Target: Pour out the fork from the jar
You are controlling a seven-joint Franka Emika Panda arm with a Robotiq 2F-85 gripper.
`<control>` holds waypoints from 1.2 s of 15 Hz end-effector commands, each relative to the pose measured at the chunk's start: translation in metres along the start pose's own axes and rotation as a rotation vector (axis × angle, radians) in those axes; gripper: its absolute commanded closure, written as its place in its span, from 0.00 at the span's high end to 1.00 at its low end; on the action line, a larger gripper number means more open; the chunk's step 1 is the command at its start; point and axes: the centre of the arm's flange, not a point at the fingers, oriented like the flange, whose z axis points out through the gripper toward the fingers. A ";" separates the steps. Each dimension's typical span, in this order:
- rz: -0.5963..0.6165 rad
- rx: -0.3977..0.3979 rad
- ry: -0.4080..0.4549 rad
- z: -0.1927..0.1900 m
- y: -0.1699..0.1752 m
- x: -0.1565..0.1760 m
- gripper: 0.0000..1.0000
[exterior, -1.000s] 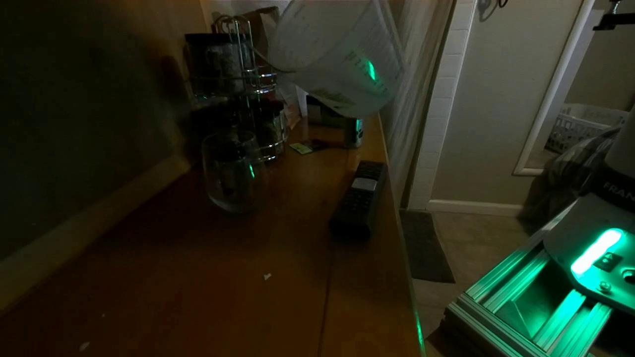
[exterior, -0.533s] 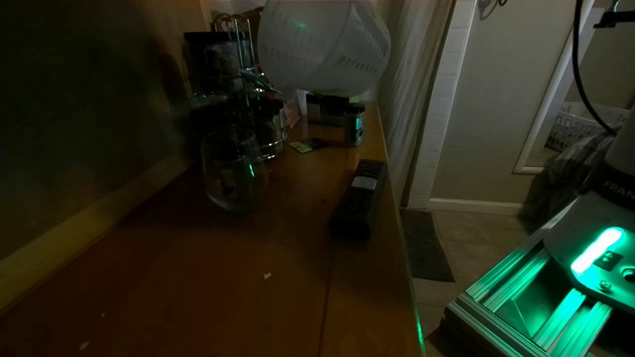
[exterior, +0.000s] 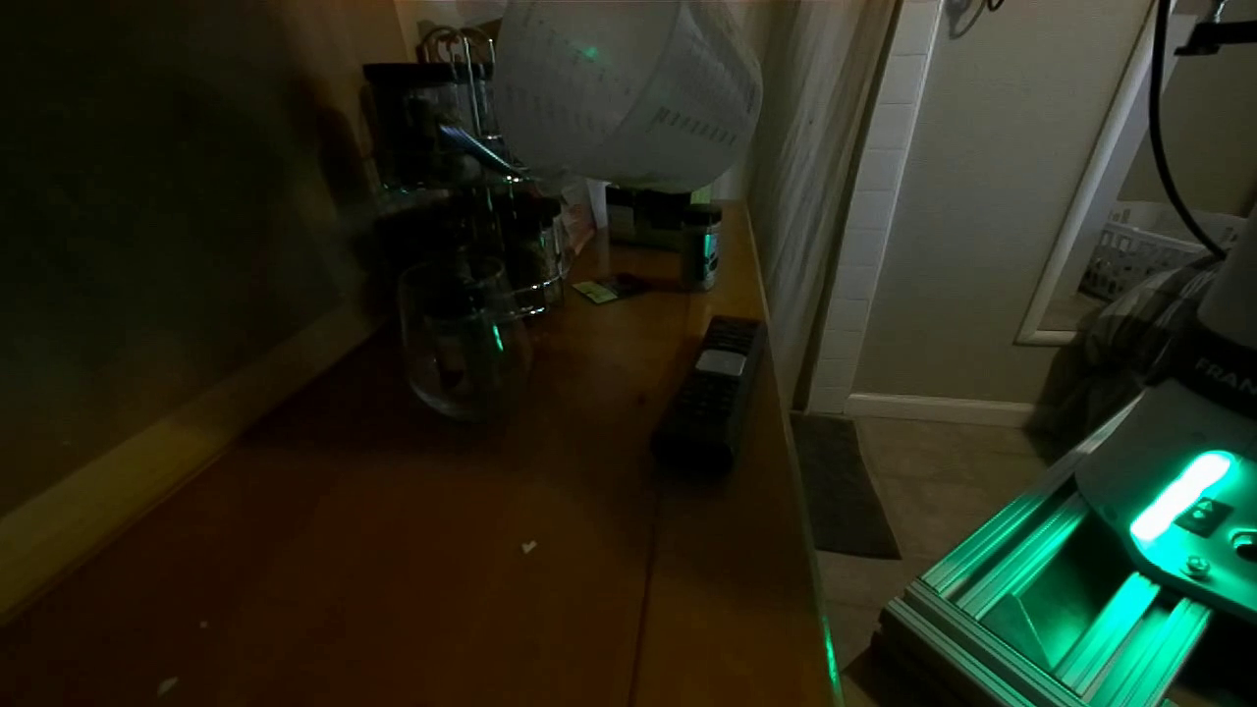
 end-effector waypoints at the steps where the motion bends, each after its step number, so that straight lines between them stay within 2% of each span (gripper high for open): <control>1: -0.032 -0.028 -0.097 0.006 0.000 -0.005 0.10; 6: -0.161 -0.028 -0.230 0.011 0.001 -0.019 0.10; 12: -0.354 -0.092 -0.362 0.011 0.008 -0.028 0.10; 15: -0.443 -0.105 -0.401 0.012 0.010 -0.031 0.10; 18: -0.494 -0.103 -0.397 0.012 0.011 -0.032 0.10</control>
